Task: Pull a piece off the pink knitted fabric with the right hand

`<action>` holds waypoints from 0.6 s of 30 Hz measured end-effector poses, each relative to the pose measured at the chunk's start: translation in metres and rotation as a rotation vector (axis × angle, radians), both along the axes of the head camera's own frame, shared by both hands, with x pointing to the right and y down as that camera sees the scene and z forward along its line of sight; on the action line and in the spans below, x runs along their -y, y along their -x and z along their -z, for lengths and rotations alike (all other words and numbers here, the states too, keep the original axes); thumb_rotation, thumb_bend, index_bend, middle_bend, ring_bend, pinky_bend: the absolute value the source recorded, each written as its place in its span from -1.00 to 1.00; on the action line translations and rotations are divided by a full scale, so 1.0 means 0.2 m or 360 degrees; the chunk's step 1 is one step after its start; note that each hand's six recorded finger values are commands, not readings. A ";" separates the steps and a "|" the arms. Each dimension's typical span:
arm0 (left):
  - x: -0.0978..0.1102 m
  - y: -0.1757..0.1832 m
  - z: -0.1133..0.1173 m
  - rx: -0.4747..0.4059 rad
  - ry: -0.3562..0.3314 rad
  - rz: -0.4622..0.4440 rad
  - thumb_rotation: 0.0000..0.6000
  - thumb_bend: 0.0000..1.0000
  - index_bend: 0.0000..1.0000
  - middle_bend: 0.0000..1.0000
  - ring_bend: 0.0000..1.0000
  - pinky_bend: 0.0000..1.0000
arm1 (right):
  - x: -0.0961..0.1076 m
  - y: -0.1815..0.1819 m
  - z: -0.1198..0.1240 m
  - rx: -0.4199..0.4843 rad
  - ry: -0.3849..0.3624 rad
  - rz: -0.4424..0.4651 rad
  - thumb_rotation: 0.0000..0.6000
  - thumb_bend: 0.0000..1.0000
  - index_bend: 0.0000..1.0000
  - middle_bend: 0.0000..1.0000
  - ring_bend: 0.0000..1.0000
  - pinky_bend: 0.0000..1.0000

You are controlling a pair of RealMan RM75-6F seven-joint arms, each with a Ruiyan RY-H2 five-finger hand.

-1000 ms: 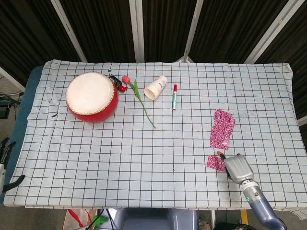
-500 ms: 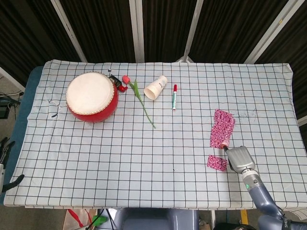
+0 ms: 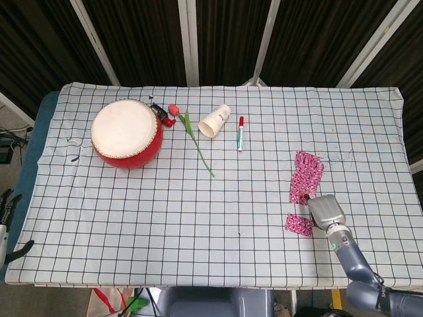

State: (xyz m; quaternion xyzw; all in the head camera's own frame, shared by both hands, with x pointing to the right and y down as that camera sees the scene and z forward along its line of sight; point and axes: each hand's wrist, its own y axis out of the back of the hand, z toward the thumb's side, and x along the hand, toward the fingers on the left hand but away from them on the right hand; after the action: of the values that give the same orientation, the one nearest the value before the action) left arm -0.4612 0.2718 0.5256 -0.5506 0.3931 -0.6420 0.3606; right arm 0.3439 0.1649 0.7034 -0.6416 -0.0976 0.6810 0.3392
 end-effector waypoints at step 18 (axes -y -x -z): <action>0.00 0.01 0.01 -0.0006 -0.0009 0.0007 1.00 -0.51 -0.77 -1.00 -1.00 -0.96 | 0.00 0.15 -0.02 0.0044 0.0010 0.0069 1.00 0.51 -0.60 0.69 0.56 -0.12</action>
State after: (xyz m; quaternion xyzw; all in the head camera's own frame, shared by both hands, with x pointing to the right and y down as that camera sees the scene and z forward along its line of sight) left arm -0.4624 0.2717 0.5235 -0.5499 0.3969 -0.6406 0.3600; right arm 0.3135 0.1652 0.7067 -0.6540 -0.0862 0.6649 0.3503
